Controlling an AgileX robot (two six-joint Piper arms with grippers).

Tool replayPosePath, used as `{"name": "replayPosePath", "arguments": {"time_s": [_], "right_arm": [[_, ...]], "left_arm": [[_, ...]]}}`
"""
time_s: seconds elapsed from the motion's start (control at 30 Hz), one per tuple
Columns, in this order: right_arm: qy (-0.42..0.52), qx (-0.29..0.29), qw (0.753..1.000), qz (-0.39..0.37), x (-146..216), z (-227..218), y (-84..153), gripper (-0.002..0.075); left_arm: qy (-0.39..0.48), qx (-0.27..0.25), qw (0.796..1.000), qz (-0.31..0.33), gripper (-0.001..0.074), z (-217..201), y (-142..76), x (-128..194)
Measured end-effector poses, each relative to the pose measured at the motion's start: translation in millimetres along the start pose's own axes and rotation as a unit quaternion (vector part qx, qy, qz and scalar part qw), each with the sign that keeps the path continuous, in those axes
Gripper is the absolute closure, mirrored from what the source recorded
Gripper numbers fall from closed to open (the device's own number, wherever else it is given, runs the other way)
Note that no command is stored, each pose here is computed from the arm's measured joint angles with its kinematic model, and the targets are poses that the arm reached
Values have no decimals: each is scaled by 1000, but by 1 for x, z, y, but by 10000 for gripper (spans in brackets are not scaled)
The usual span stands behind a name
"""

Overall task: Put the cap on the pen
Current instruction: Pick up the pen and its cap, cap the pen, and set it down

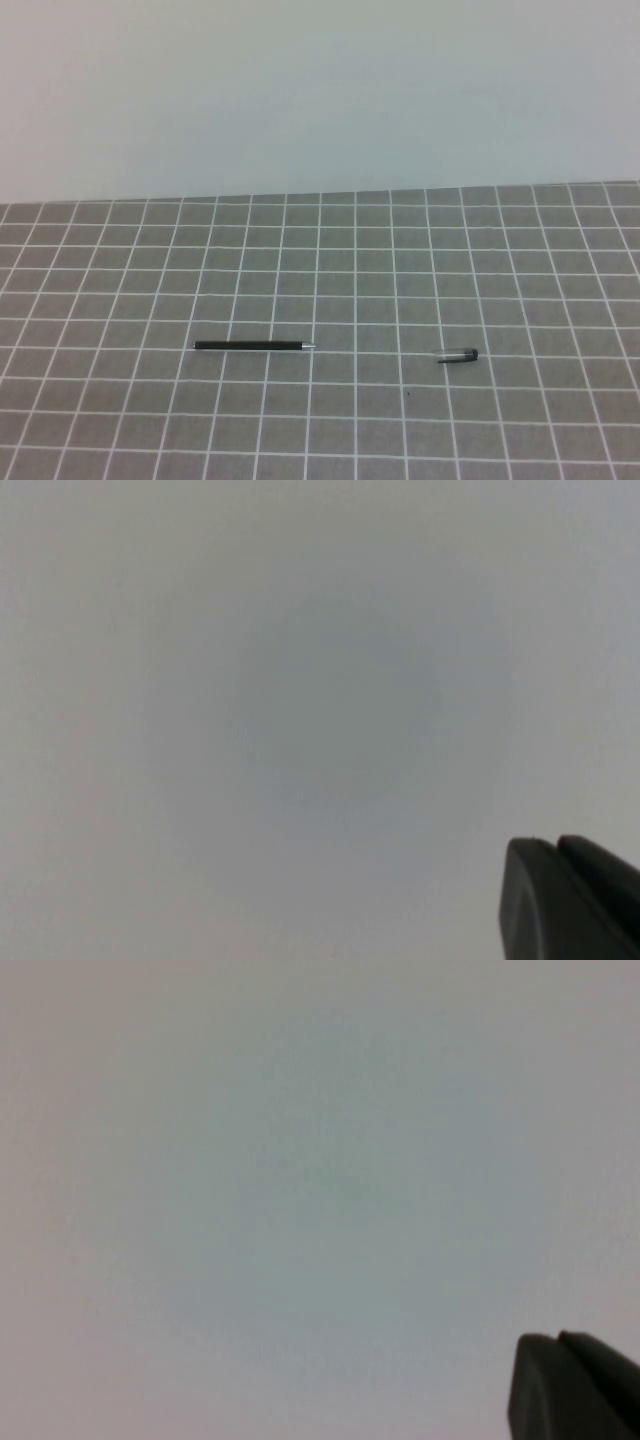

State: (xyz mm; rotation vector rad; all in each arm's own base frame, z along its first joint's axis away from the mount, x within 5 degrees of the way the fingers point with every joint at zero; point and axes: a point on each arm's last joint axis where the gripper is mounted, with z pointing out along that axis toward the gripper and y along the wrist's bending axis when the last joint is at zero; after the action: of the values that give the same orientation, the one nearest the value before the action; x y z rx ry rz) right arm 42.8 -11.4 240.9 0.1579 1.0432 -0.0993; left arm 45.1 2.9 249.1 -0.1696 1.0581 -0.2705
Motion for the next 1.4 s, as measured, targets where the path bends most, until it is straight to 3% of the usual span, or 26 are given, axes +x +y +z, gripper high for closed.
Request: {"name": "replayPosePath", "arguments": {"time_s": [0.23, 0.37, 0.43, 0.5, 0.63, 0.73, 0.93, 1.03, 1.17, 1.4], "right_arm": [[40, -31, 997, -57, -5, 4, 6, 727], [102, -36, 990, -87, -33, 12, 9, 727], [133, -30, 986, -94, -46, 17, 8, 727], [178, -24, 981, -76, -55, 22, 9, 727], [310, -43, 946, -89, -54, 38, 12, 727], [368, -93, 917, -118, -41, 51, 19, 728], [503, -150, 847, -85, 1, 69, 28, 728], [551, -151, 819, -52, 19, 73, 30, 729], [572, -180, 798, -50, 38, 73, 33, 729], [569, -238, 785, -53, 43, 75, 40, 729]], "left_arm": [[-31, 7, 999, -43, 737, 0, -1, -6], [16, 6, 999, -50, 737, 7, -8, -20], [53, 7, 998, -34, 737, 10, -14, -32], [89, 9, 996, 22, 737, 11, -18, -39], [122, 12, 985, 118, 737, 10, -16, -34], [129, 8, 987, 95, 737, 9, -15, -30], [174, -6, 984, 47, 737, 16, -15, -26], [270, -23, 962, 44, 737, 30, -18, -28], [414, -27, 906, 81, 737, 58, -22, -29], [465, -10, 878, 112, 737, 119, -29, -30]]}}
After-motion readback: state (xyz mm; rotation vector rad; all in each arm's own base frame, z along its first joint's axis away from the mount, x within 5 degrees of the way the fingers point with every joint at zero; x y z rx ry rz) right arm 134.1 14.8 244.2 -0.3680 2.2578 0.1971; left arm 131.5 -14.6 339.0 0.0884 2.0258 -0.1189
